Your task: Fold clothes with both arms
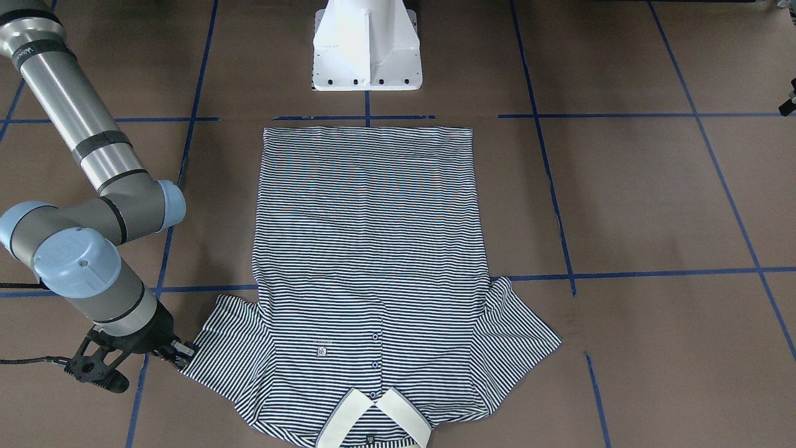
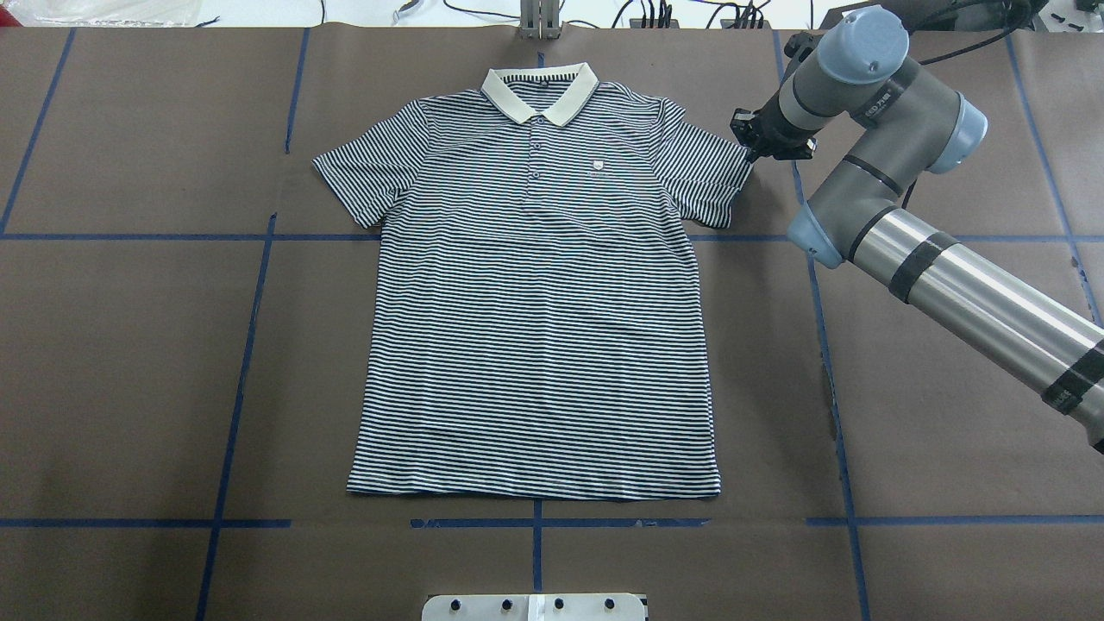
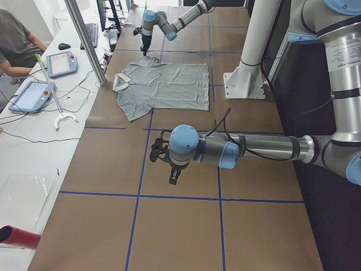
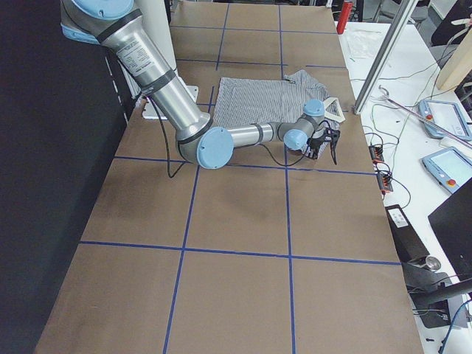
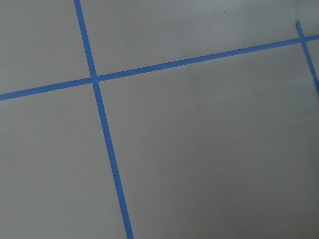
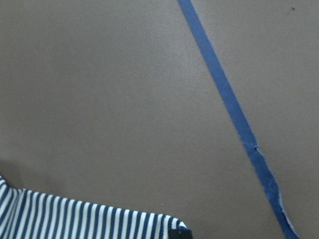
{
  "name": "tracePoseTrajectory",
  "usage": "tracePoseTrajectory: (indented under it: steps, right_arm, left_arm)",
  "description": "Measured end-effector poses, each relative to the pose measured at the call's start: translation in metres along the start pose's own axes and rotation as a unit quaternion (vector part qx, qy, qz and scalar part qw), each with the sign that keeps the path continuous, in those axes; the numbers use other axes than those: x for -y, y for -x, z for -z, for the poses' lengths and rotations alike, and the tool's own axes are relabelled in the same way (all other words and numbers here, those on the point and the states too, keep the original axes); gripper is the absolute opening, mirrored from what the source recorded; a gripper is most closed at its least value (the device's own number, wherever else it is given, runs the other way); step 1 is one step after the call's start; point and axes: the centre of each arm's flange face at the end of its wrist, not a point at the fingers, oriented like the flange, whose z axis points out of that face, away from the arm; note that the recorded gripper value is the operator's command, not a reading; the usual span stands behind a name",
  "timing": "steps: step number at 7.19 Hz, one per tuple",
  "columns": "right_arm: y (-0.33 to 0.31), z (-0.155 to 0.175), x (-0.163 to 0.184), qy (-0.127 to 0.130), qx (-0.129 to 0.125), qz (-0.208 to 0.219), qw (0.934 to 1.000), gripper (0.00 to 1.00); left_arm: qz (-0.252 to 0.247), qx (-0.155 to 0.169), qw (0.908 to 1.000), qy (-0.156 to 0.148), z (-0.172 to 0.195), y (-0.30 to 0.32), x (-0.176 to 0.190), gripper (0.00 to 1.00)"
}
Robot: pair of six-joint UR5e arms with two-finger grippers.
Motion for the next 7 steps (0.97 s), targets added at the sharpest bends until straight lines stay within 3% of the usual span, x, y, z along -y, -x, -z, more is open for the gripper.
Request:
tracePoseTrajectory:
  steps: [3,5,7]
  right_arm:
    - [0.043,0.031,-0.016,-0.003,0.038,0.001,0.9993,0.0]
    - [0.106,0.043,-0.061,0.004,0.064,-0.022,0.9977,0.0]
    - [0.175,0.05,-0.1,-0.021,0.05,-0.043,0.9976,0.0]
  left_arm:
    - [0.0,0.0,1.0,-0.001,0.001,-0.001,0.0,1.0]
    - [-0.001,0.0,1.0,-0.001,0.001,-0.001,0.0,1.0]
    - [0.0,0.0,1.0,-0.001,0.001,0.0,-0.001,1.0]
